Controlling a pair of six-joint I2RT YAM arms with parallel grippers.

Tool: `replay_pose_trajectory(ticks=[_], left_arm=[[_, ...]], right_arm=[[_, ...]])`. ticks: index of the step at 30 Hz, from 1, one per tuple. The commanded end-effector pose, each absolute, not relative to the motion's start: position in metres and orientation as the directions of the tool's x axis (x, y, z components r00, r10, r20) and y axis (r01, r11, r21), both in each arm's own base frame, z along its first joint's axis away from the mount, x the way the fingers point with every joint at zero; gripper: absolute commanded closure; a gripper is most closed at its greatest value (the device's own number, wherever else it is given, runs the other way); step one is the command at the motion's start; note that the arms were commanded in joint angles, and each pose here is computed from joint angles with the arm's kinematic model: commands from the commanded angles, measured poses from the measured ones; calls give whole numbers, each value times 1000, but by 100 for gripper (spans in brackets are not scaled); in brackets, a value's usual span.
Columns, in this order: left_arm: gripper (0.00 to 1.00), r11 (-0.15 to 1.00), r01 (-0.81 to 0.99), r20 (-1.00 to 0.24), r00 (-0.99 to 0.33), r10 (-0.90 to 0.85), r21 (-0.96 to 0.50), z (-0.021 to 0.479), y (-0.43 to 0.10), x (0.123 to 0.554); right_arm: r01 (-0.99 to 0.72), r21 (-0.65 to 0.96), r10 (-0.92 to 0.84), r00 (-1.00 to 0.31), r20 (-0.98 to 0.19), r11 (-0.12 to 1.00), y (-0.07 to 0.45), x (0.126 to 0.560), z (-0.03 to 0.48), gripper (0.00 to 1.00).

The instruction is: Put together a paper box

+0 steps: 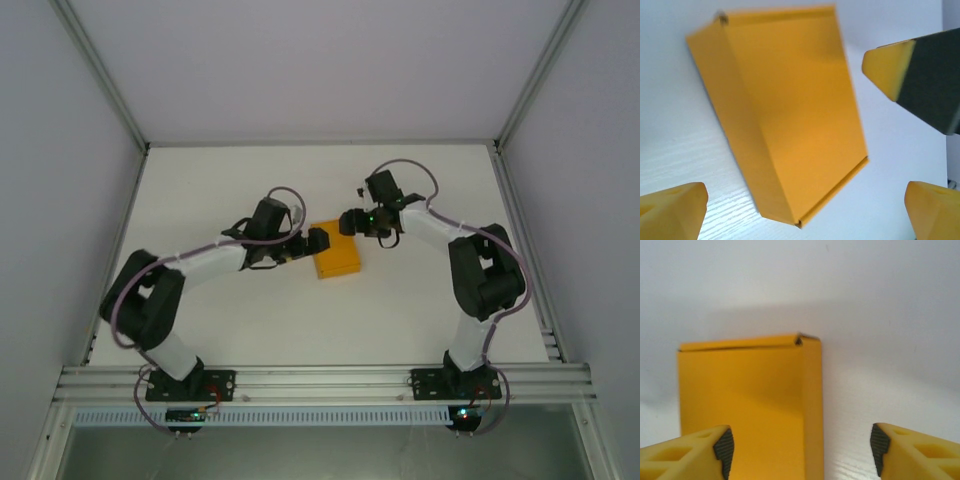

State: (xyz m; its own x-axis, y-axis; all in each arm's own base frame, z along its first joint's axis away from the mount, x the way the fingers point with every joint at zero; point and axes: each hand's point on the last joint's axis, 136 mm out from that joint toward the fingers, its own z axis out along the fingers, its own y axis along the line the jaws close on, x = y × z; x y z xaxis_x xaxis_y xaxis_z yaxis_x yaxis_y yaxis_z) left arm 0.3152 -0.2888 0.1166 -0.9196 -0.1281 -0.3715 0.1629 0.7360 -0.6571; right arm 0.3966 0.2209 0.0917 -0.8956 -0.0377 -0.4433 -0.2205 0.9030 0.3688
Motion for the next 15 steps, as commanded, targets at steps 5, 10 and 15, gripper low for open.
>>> replay_pose_trajectory(ticks=[5, 10, 15], left_arm=[[0, 919, 119, -629, -761, -159, -376, 188, -199, 325], [1, 913, -4, -667, -681, -301, -408, 206, -132, 323], [0, 818, 141, -592, -758, -273, -557, 191, -172, 311]], right_arm=[[-292, 333, -27, -788, -616, 897, 197, 399, 180, 1], [-255, 306, 23, -734, -679, 917, 163, 378, 194, 1], [-251, 300, -11, -782, -623, 920, 161, 362, 170, 1]])
